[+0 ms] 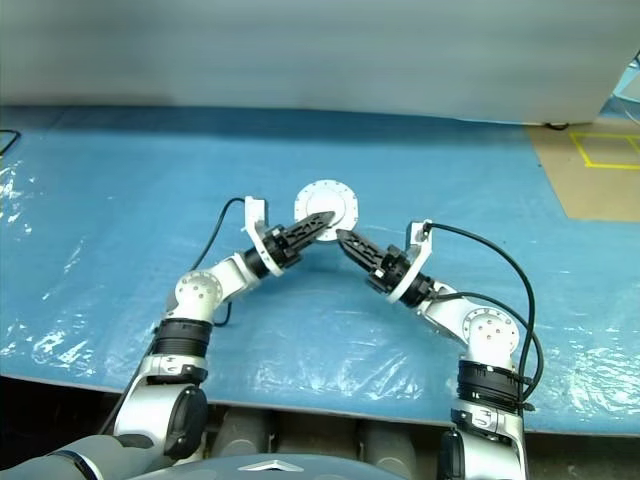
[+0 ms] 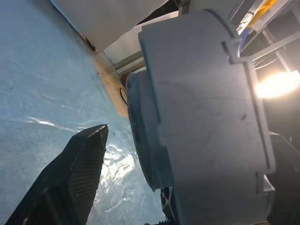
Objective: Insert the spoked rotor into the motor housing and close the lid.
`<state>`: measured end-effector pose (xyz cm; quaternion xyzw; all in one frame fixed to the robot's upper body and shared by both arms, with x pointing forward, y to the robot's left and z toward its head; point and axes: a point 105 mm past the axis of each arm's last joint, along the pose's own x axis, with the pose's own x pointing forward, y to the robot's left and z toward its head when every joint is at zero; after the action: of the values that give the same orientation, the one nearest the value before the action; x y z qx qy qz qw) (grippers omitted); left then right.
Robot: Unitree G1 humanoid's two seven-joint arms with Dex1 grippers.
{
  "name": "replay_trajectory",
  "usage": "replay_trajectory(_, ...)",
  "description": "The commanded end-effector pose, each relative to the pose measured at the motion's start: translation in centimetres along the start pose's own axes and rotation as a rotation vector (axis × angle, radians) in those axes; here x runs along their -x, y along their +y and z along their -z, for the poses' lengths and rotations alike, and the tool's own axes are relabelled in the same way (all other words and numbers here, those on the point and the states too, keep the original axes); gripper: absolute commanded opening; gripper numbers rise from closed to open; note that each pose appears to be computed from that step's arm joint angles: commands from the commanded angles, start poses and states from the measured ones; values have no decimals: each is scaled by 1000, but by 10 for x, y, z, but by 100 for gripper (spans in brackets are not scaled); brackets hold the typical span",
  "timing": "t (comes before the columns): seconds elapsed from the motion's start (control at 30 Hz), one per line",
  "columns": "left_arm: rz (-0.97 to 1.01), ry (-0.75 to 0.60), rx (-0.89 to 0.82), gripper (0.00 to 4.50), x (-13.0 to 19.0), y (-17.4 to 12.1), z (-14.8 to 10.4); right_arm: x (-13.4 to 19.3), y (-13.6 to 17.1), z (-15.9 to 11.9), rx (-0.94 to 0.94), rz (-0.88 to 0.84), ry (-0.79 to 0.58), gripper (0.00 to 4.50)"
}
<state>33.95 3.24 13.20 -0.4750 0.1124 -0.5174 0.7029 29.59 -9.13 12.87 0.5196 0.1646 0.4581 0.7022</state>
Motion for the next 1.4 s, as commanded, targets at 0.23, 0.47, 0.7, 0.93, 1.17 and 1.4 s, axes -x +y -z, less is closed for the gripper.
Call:
replay_trajectory(0.23, 11, -47, 27, 254, -2, -5, -11, -11, 43, 1, 46, -218, 20, 114)
replay_trajectory(0.47, -6, -38, 14, 254, -8, -5, -6, -13, 43, -1, 57, -214, 13, 114)
replay_trajectory(0.7, -29, -133, 23, 254, -9, -1, -15, -18, 44, -13, 139, -185, -27, 270)
replay_trajectory(0.93, -178, -477, -38, 254, 11, 22, -70, -15, 45, -37, 103, -206, -155, 346)
replay_trajectory(1.17, -555, -780, -247, 254, 78, 62, -128, -18, 45, -32, 120, -198, -120, 346)
replay_trajectory(1.4, -735, -871, -349, 254, 122, 75, -151, -19, 44, -30, 130, -200, -98, 346)
